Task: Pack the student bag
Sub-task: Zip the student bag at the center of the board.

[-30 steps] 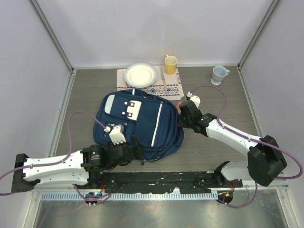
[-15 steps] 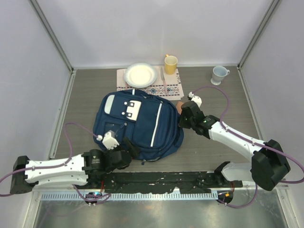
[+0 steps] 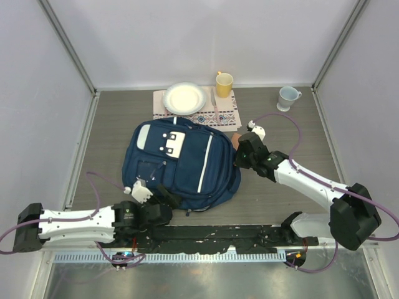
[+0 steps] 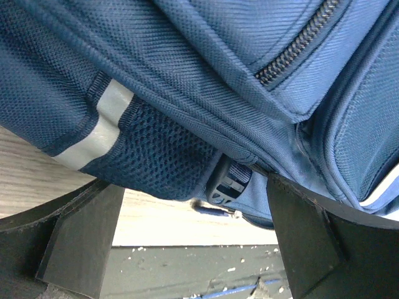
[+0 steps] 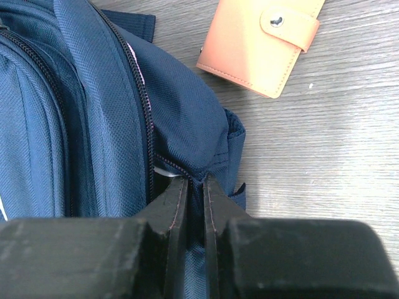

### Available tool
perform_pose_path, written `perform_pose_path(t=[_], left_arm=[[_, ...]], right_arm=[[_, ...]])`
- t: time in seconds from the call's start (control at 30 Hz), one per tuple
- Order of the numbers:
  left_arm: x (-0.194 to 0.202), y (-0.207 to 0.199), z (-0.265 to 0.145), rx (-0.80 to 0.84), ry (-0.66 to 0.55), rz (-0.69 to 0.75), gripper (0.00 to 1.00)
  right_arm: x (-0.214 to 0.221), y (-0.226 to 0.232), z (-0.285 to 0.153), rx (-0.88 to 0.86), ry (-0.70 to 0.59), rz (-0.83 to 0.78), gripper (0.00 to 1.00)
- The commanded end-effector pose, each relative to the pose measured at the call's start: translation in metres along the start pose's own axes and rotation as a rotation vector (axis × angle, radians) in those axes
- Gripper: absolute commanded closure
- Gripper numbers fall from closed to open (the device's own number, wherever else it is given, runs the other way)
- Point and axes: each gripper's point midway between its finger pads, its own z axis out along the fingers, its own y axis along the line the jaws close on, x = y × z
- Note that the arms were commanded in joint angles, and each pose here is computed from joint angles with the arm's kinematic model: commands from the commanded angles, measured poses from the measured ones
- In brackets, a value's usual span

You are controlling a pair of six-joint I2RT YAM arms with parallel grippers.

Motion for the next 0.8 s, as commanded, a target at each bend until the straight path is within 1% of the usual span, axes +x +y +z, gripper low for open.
perform_pose_path(t=[0.0, 0.07, 0.1, 0.13, 0.17, 0.2, 0.23, 0.27, 0.3, 0.33, 0.37, 0.4, 0.43, 0.5, 0.53, 0.57, 0.63, 0.67, 0.77], left_arm=[[-0.011, -0.008, 0.012, 0.061, -0.093, -0.106, 0.0], [-0.015, -0.007, 0.014, 0.061, -0.121, -0.11, 0.0], [-0.017, -0.009, 0.014, 0.068, -0.134, -0.116, 0.02], [-0.026, -0.004, 0.017, 0.076, -0.182, -0.154, 0.2], [-0.031, -0.005, 0.018, 0.095, -0.207, -0.174, 0.28], [-0.035, -0.009, 0.016, 0.123, -0.218, -0.197, 0.34], [-0.037, -0.007, 0.018, 0.134, -0.228, -0.204, 0.48], [-0.041, -0.008, 0.017, 0.15, -0.245, -0.21, 0.56], [-0.043, -0.009, 0.015, 0.163, -0.248, -0.22, 0.61], [-0.046, -0.007, 0.014, 0.159, -0.256, -0.215, 0.69], [-0.048, -0.005, 0.014, 0.158, -0.261, -0.214, 0.74], [-0.05, -0.006, 0.012, 0.164, -0.264, -0.224, 0.83], [-0.052, -0.003, 0.011, 0.156, -0.267, -0.221, 0.87], [-0.054, -0.006, 0.008, 0.166, -0.268, -0.22, 0.94], [-0.055, -0.009, 0.007, 0.176, -0.268, -0.21, 0.96], [-0.055, -0.011, 0.006, 0.18, -0.269, -0.198, 0.98], [-0.057, -0.019, 0.001, 0.191, -0.274, -0.189, 1.0], [-0.058, -0.02, 0.0, 0.187, -0.279, -0.177, 1.0], [-0.061, -0.033, -0.007, 0.199, -0.286, -0.142, 1.0]], right_arm=[[-0.04, 0.041, -0.02, -0.173, -0.134, 0.106, 0.94], [-0.041, 0.042, -0.021, -0.185, -0.135, 0.113, 0.93], [-0.04, 0.042, -0.023, -0.19, -0.137, 0.115, 0.92], [-0.036, 0.042, -0.025, -0.201, -0.126, 0.117, 0.89], [-0.034, 0.042, -0.026, -0.207, -0.122, 0.112, 0.88], [-0.032, 0.039, -0.025, -0.201, -0.117, 0.111, 0.87], [-0.031, 0.036, -0.026, -0.195, -0.118, 0.107, 0.83], [-0.029, 0.034, -0.027, -0.187, -0.115, 0.101, 0.81], [-0.029, 0.031, -0.027, -0.176, -0.119, 0.098, 0.77], [-0.028, 0.027, -0.028, -0.159, -0.119, 0.086, 0.69], [-0.028, 0.025, -0.028, -0.152, -0.119, 0.082, 0.64], [-0.03, 0.023, -0.029, -0.14, -0.13, 0.079, 0.59], [-0.031, 0.018, -0.032, -0.121, -0.131, 0.07, 0.5], [-0.041, 0.016, -0.041, -0.102, -0.16, 0.066, 0.42], [-0.042, 0.008, -0.045, -0.062, -0.169, 0.06, 0.35], [-0.05, 0.007, -0.056, -0.065, -0.197, 0.065, 0.32], [-0.054, 0.005, -0.069, -0.069, -0.21, 0.059, 0.3], [-0.059, 0.009, -0.084, -0.116, -0.236, 0.055, 0.3], [-0.041, 0.032, -0.102, -0.286, -0.172, 0.04, 0.31]])
